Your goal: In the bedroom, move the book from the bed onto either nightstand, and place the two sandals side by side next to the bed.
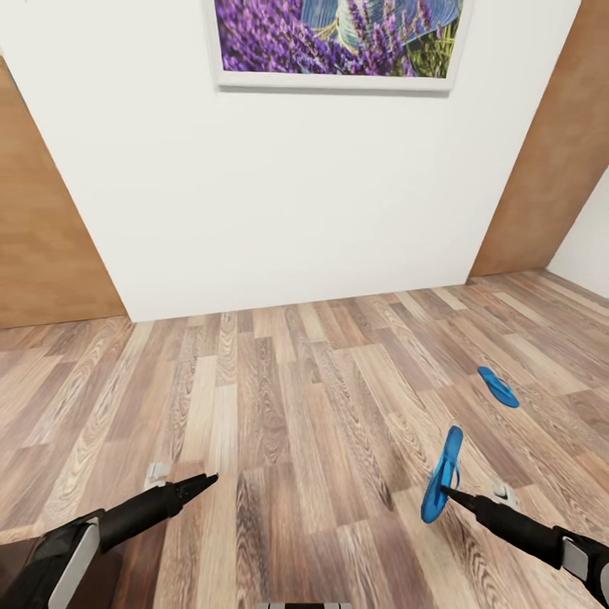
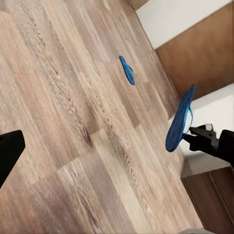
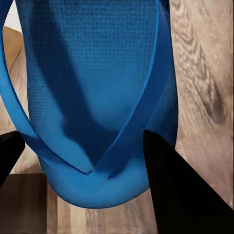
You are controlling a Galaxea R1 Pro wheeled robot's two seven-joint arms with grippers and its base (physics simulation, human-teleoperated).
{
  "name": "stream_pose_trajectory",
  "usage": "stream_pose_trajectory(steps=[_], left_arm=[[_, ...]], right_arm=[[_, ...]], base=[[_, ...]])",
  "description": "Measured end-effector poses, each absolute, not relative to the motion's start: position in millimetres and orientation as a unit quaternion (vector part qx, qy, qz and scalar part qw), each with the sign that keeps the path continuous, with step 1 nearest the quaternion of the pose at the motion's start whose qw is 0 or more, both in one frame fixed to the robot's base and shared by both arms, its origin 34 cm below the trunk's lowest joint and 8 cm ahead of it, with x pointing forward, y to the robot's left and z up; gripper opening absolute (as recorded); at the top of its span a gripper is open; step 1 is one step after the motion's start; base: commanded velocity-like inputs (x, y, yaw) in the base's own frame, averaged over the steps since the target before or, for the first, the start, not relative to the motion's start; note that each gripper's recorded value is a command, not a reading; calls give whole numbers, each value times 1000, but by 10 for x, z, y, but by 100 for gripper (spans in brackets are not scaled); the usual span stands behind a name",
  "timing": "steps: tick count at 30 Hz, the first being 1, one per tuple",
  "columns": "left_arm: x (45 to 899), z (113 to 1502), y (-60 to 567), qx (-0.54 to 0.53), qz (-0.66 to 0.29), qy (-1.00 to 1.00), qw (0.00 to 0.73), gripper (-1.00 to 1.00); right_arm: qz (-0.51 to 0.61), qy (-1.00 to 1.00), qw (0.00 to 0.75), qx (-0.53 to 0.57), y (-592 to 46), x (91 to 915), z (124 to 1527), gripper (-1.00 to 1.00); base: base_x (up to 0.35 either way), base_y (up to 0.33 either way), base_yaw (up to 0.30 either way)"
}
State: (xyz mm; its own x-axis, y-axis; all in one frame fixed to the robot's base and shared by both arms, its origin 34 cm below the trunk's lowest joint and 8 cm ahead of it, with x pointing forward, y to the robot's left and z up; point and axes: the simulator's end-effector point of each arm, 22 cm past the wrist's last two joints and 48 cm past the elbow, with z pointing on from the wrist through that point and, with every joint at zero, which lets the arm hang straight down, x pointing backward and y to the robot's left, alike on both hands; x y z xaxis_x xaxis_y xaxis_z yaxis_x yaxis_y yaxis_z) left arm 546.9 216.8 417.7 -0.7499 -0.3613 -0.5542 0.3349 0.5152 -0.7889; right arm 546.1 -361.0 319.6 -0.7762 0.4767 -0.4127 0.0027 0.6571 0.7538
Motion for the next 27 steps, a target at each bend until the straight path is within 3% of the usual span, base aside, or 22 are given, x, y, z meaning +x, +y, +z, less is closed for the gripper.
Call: stream_pose_trajectory(steps=[5, 27], left_arm=[[5481, 4277, 2142, -3, -494, 791, 360, 100], [5437, 4660, 1869, 37, -509, 775, 373, 100]], right_arm=[[386, 864, 285, 151, -3614, 5095, 3059, -100], [392, 851, 321, 135, -3616, 5225, 3450, -100]], base=[[0, 0, 0], [0, 0, 0]])
